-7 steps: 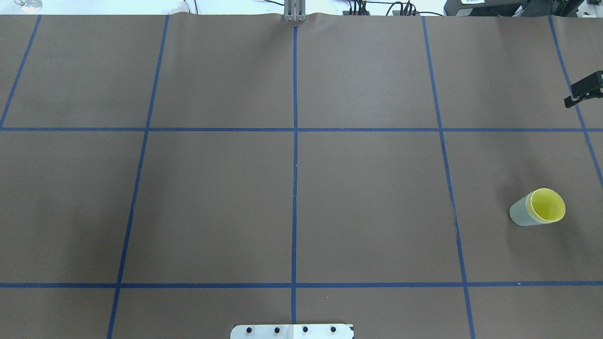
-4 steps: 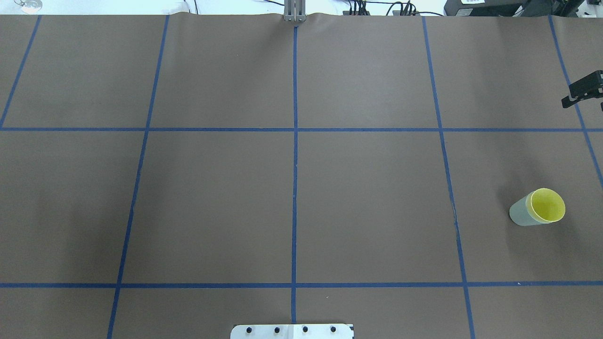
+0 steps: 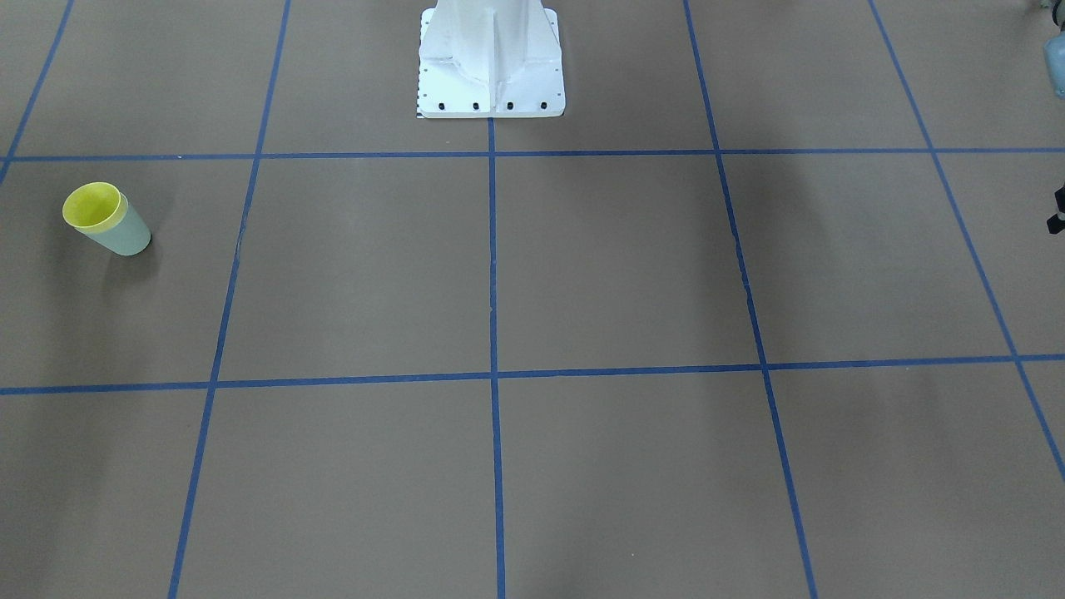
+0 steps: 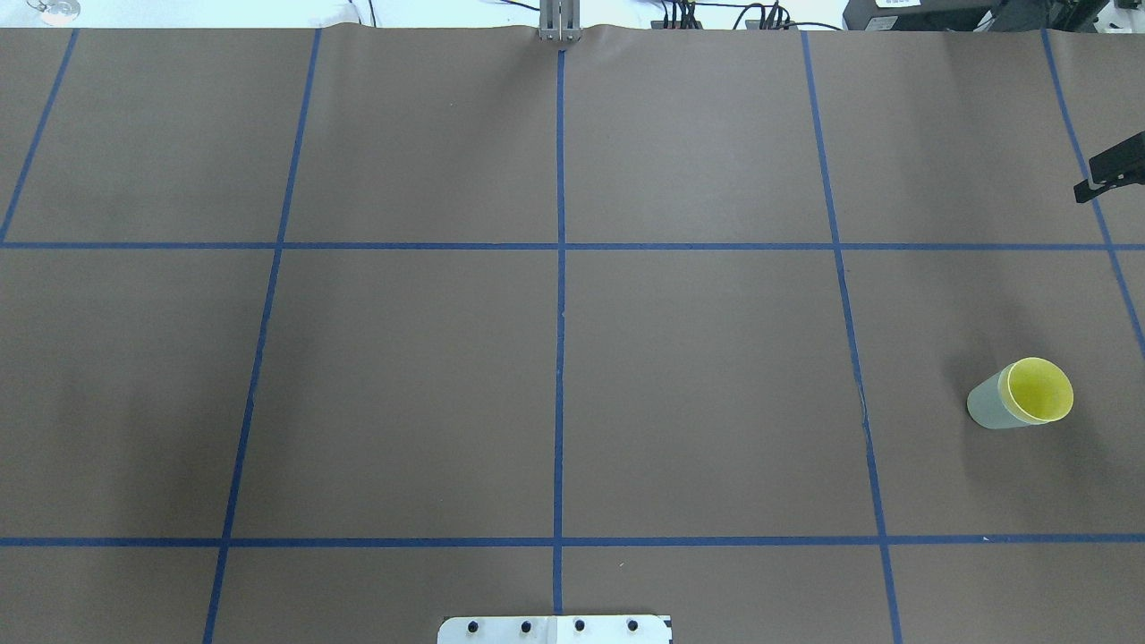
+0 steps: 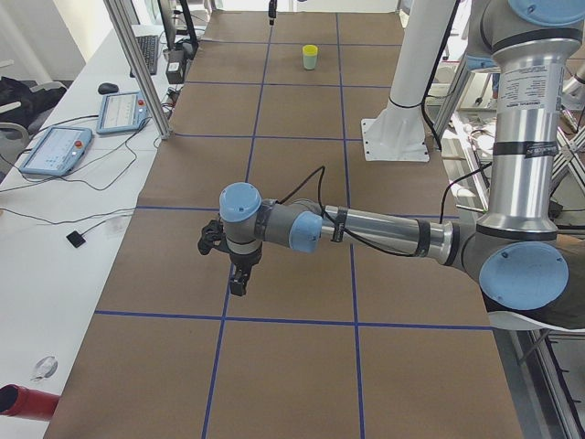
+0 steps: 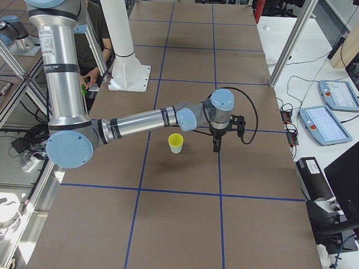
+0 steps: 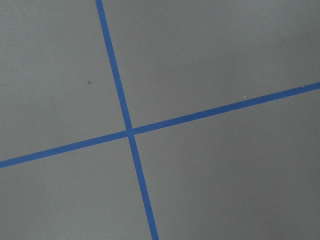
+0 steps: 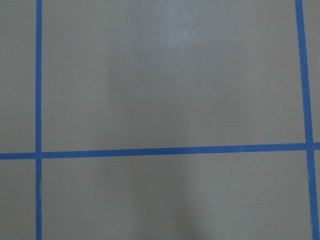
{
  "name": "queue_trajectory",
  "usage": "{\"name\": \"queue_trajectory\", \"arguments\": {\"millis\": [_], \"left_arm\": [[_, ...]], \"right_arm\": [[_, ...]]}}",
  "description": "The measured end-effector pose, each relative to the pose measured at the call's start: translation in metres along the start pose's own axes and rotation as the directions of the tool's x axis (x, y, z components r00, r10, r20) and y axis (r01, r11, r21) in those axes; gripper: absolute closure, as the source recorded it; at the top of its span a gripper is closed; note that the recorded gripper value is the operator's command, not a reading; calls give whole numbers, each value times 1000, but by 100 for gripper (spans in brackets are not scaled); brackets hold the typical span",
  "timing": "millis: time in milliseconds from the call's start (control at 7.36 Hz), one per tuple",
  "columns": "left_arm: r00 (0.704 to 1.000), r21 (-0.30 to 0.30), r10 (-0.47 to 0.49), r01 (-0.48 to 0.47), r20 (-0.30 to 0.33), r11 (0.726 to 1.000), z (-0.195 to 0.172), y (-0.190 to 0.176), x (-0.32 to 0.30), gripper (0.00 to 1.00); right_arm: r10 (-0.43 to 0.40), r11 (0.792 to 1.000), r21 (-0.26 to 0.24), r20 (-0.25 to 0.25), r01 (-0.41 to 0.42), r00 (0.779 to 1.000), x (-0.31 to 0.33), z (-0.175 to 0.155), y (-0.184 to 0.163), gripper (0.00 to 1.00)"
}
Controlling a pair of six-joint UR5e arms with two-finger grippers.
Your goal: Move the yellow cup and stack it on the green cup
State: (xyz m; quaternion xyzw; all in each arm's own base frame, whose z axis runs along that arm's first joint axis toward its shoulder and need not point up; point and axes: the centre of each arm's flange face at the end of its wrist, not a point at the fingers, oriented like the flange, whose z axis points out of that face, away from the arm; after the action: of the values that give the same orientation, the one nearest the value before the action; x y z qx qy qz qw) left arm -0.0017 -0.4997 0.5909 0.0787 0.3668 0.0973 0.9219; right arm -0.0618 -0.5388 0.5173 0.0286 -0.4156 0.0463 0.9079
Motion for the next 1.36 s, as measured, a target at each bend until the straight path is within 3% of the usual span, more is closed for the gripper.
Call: {"name": "queue_trajectory", "arguments": {"millis": [1359], "left_arm": [[1000, 24, 26, -26, -11, 999, -10, -6, 12, 0]], "right_arm": [[9, 1000, 1, -15, -9, 1000, 10, 4, 3, 0]]}}
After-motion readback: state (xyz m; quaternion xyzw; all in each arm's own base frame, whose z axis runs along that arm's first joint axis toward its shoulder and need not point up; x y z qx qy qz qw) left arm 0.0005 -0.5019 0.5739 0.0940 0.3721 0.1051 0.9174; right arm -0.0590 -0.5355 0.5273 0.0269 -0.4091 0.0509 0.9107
